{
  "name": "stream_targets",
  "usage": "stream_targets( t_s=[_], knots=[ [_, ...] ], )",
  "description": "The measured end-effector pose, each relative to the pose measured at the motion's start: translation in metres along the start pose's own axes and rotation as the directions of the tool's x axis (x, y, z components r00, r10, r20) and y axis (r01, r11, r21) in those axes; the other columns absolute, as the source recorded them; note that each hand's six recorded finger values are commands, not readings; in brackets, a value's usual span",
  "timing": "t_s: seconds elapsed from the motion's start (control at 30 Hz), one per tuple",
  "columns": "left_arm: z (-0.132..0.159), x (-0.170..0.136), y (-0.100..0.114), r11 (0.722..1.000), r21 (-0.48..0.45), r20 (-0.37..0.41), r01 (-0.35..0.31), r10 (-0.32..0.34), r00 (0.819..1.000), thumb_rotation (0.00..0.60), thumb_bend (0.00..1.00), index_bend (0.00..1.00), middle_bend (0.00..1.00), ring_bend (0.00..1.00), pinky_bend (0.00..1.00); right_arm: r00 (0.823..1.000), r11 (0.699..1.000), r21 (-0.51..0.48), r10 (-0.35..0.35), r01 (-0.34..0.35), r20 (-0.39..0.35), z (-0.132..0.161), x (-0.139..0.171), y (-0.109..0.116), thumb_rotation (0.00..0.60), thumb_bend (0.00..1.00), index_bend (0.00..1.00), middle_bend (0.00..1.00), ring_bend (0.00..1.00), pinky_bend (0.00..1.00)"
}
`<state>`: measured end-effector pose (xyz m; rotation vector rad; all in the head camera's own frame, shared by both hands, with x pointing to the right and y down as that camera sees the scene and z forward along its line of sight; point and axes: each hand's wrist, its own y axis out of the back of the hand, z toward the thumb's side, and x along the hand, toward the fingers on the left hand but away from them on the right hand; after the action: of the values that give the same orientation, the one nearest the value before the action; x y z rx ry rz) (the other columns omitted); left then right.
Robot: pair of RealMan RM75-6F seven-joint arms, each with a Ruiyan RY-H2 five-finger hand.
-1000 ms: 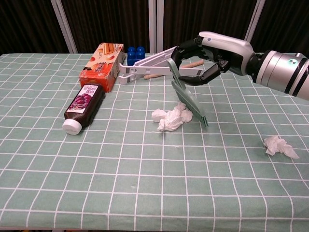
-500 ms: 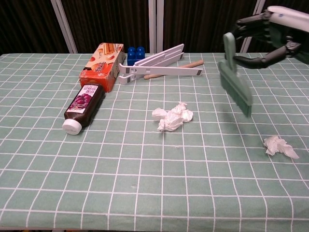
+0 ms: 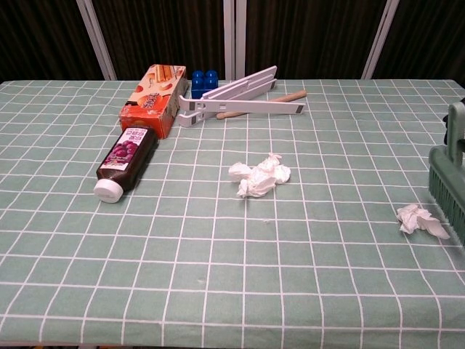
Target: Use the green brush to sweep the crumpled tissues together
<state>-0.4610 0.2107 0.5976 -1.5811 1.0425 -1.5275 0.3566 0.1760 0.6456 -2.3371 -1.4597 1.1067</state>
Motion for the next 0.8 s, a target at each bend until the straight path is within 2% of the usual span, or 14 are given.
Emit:
stream_targets(
  t_s=[0.2,0.43,0.8],
  knots=[
    [-0.003,-0.004,0.000,1.000,-0.006,-0.011,-0.001,0.001,1.000,0.600,0.08,0.17,0.09,0.03,0.02,1.000,1.000,-0.016,0.007,-0.008,-0.027,0.010,-0.017,-0.028,0.600,0.43,0.64,0.53,0.19,0.03],
    [-0.005,-0.007,0.001,1.000,-0.006,-0.018,-0.004,0.004,1.000,0.600,0.08,0.17,0.09,0.03,0.02,0.995,0.998,-0.049,0.021,-0.026,-0.101,0.038,-0.050,-0.066,0.600,0.43,0.64,0.52,0.19,0.01],
    [-0.006,-0.007,0.000,1.000,-0.014,-0.016,0.001,-0.001,1.000,0.600,0.08,0.17,0.09,0.03,0.02,0.984,0.996,-0.080,0.027,-0.042,-0.176,0.080,-0.096,-0.115,0.600,0.42,0.64,0.51,0.18,0.00]
  ],
)
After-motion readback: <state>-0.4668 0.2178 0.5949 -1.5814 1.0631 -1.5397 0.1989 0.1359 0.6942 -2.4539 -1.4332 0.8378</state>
